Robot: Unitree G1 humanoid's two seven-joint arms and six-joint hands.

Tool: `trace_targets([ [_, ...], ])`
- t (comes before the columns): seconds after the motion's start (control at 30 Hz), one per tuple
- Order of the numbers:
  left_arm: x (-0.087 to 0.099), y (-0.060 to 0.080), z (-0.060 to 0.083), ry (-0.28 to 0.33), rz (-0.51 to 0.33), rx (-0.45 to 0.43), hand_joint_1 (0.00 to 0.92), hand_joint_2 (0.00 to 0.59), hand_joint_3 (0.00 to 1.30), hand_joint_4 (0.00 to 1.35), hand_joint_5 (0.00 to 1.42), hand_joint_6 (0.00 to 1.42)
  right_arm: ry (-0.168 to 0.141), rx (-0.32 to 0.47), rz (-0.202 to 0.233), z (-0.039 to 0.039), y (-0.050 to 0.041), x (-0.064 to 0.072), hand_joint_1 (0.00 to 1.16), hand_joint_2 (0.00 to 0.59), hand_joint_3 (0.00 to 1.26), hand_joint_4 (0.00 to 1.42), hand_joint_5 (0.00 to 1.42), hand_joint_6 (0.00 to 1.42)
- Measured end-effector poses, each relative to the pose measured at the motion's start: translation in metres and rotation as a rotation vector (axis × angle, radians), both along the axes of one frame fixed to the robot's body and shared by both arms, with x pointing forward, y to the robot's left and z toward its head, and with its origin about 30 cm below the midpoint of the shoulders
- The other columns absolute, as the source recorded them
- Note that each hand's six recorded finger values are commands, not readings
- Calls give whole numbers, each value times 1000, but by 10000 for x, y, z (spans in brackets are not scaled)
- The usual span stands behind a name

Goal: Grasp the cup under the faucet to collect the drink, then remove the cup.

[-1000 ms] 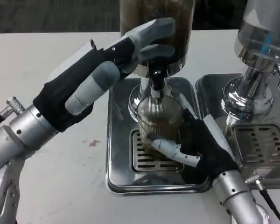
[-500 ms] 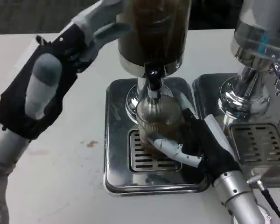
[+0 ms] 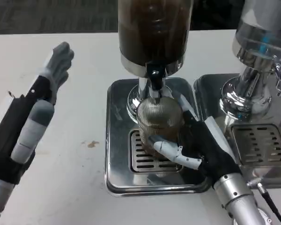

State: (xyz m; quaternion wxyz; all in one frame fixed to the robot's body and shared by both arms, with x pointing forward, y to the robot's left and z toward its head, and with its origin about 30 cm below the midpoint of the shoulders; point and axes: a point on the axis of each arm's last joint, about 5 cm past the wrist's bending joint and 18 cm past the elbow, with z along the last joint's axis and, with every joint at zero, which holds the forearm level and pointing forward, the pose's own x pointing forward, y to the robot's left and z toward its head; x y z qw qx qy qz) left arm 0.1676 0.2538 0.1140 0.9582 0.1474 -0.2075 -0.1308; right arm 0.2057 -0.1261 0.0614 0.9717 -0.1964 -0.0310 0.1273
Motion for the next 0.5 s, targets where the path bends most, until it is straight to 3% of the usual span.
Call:
trace_targets([
  [0.07, -107, -19, -81, -1, 86, 84, 0, 116, 0, 0, 0, 0, 2, 2, -1, -6, 2, -8, 656, 250, 0, 0, 0, 0],
  [0.23, -252, -47, -219, 66, 206, 283, 0, 108, 0, 0, 0, 0, 3, 5, -1, -9, 6, -13, 655, 249, 0, 0, 0, 0],
  [0.37, -316, -33, -299, 151, 228, 487, 0, 102, 0, 0, 0, 0, 2, 7, 0, -8, 10, -14, 655, 248, 0, 0, 0, 0],
  [0.5, -339, -61, -377, 212, 224, 545, 0, 101, 0, 0, 0, 0, -2, 10, 2, -6, 16, -14, 655, 248, 0, 0, 0, 0],
])
